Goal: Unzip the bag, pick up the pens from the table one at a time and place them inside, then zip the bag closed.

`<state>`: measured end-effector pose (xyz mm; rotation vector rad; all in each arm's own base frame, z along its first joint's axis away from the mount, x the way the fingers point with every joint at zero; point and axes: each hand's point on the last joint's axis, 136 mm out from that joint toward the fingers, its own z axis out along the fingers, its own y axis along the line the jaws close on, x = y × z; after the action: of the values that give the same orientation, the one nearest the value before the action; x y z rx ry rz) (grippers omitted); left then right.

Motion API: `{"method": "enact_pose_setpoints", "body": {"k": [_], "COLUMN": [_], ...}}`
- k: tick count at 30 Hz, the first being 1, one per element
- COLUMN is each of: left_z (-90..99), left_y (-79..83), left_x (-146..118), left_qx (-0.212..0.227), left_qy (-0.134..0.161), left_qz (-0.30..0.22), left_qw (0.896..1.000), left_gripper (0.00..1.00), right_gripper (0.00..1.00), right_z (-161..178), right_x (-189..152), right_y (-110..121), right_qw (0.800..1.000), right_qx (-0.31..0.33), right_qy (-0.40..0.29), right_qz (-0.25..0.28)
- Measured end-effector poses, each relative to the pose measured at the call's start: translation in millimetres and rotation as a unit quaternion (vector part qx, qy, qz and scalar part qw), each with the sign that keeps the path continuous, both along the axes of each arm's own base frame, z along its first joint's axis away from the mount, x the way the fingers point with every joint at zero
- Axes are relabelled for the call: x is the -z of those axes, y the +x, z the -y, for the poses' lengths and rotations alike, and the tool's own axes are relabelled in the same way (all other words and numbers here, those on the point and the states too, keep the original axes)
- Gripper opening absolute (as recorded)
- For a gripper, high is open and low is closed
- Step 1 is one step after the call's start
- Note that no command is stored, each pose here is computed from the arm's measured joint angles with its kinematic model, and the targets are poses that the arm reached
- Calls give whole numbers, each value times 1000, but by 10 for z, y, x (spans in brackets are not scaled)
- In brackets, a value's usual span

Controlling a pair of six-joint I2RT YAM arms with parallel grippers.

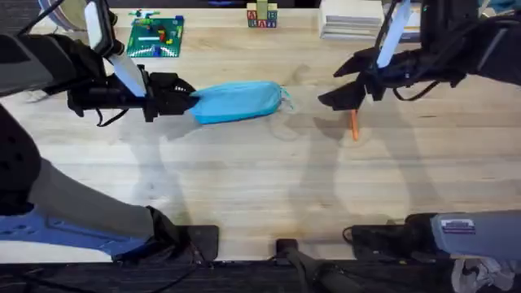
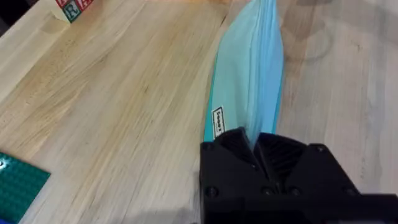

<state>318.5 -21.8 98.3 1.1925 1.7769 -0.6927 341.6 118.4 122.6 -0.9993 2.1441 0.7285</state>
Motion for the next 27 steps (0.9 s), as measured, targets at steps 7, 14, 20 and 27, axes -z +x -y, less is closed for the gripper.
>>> {"method": "enact_pose_setpoints", "body": {"k": [7,14,20,27], "left_z": [0,0,0,0], "left_y": [0,0,0,0], "left_x": [0,0,0,0], "left_qx": [0,0,0,0], "left_qy": [0,0,0,0], "left_qz": [0,0,0,0], "left_qw": [1000,1000,1000,1000], "left_gripper": [42,42,42,42], "right_gripper": [986,982,995,993], "right_z": [-166,-395,-533,-670], "right_x": [123,207,304,356], "right_y": [40,23,27,85], "right_qw": [999,994,991,988], "right_qx": [-44,-97,-121,-139], "right_qy": [20,19,20,28], "right_qz": [12,39,45,66]}}
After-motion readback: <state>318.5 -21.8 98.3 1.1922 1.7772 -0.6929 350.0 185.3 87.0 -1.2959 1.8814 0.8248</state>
